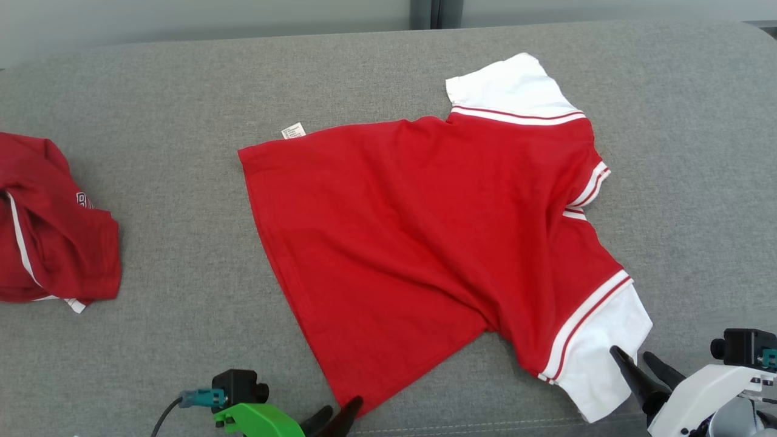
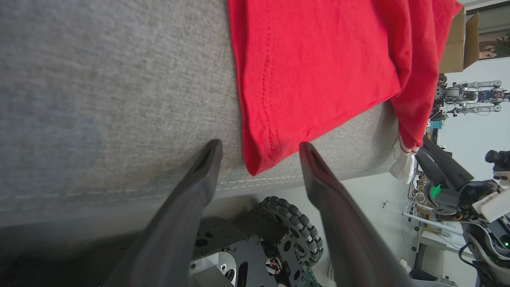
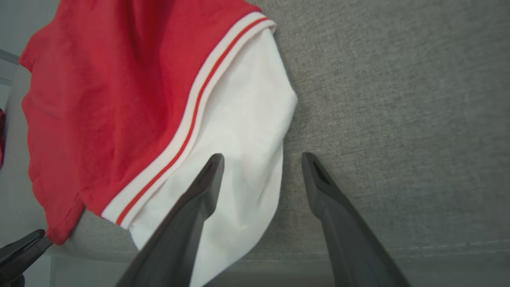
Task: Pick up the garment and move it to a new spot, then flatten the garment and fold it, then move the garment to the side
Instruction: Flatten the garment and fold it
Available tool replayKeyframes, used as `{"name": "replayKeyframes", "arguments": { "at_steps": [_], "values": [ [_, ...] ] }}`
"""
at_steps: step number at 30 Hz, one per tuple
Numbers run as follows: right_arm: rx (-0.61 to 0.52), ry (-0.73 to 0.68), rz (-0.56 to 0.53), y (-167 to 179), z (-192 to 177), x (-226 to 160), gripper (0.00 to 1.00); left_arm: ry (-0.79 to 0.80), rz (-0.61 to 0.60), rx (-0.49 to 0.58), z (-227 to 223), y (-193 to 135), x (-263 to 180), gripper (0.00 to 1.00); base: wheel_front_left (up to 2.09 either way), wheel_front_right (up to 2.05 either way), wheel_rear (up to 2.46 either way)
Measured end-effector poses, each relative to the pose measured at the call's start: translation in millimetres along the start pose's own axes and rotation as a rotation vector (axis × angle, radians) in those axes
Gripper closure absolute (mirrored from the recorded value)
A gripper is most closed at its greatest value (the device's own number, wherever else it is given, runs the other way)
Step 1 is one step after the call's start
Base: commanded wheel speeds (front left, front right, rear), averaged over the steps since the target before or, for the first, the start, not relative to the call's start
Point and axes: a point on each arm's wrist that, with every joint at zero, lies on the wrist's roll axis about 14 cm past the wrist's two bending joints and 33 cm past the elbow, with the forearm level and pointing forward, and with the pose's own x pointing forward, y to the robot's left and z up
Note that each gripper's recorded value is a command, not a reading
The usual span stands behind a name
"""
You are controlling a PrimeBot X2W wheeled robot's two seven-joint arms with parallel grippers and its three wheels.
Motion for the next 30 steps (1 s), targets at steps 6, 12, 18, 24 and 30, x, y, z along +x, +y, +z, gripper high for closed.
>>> {"name": "replayKeyframes", "arguments": {
  "at_steps": [6,12,18,24,30],
  "values": [
    [0.01,0.026,0.024,7.8,-7.0,3.7,0.0,0.008,0.002,-0.042,0.9,1.6,2.1,0.0,0.0,0.0,0.0],
    [0.011,0.017,0.042,12.7,-1.8,10.4,0.0,0.036,0.004,-0.066,-2.1,3.3,4.7,0.0,0.0,0.0,0.0],
    [0.02,0.02,0.06,18.3,-3.4,14.8,0.81,0.057,0.02,-0.072,-5.1,6.7,6.2,0.93,0.0,0.0,0.0],
    [0.016,0.019,0.084,23.7,-2.1,18.4,1.0,0.057,0.025,-0.076,-5.0,6.6,6.9,1.0,0.0,0.0,0.0],
    [0.014,-0.011,0.1,27.2,5.6,21.0,1.0,0.031,0.008,-0.053,2.7,0.6,5.2,1.0,0.0,0.0,0.0]
  ]
}}
